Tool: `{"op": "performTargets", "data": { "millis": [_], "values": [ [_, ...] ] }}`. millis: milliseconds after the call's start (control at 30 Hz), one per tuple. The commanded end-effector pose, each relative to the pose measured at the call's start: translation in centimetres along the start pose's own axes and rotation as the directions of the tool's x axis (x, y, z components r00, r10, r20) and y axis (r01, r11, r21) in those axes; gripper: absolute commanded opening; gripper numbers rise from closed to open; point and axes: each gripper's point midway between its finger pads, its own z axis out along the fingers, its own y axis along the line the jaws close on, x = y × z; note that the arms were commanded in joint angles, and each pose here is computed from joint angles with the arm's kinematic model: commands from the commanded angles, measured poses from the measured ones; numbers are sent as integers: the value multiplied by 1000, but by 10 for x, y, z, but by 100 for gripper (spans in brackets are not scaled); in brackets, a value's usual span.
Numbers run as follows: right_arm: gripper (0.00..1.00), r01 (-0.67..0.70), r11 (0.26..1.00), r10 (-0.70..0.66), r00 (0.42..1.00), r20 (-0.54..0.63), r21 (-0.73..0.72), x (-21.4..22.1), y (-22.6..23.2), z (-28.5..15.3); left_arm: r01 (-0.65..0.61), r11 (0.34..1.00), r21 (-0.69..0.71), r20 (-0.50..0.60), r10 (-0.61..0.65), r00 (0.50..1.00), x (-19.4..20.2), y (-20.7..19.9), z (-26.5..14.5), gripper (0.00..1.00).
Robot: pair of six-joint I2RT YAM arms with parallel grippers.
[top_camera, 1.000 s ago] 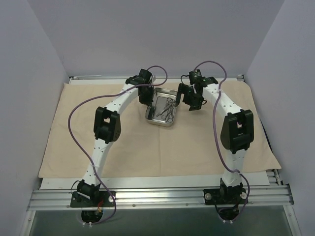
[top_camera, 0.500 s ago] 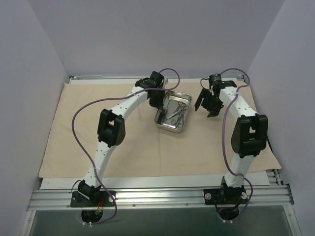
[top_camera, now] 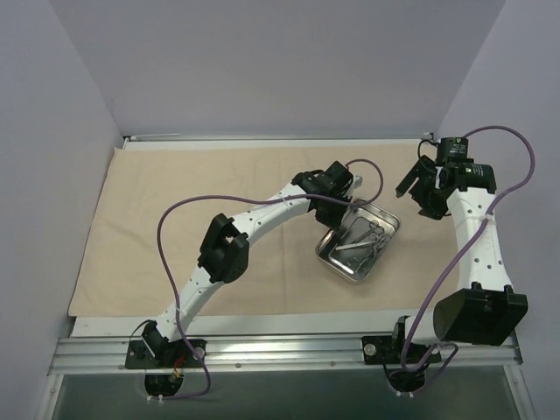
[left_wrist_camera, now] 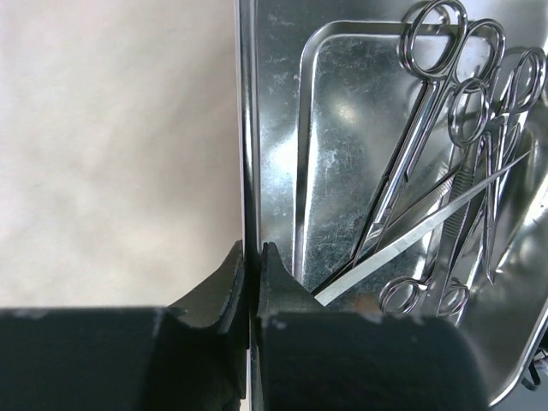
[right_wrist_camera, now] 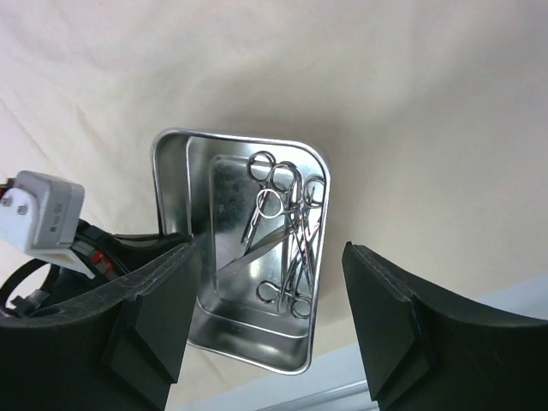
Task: Open and lay out the surgical kit
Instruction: Place the container in the surgical kit.
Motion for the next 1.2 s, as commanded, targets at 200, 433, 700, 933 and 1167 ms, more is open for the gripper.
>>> {"op": "performTargets", "data": {
  "millis": [200,433,700,933,1167],
  "values": [
    [68,15,1000,-13,995,-100,19,42,-26,-13,-69,992,106,134,55,989,-30,-68,-3,2],
    [68,27,999,-24,994,-108,22,50,-34,-18,-70,991,110,112,58,992,-16,-82,20,2],
    [68,36,999,-33,993,-117,20,56,-37,-20,-70,991,116,108,58,992,-12,-85,37,2],
    [68,43,998,-38,990,-135,34,63,-43,-18,-59,992,108,110,47,993,-14,-85,31,51],
    [69,42,997,-34,992,-123,63,59,-47,-20,-30,996,80,151,17,988,-36,-68,-6,68]
  ]
}}
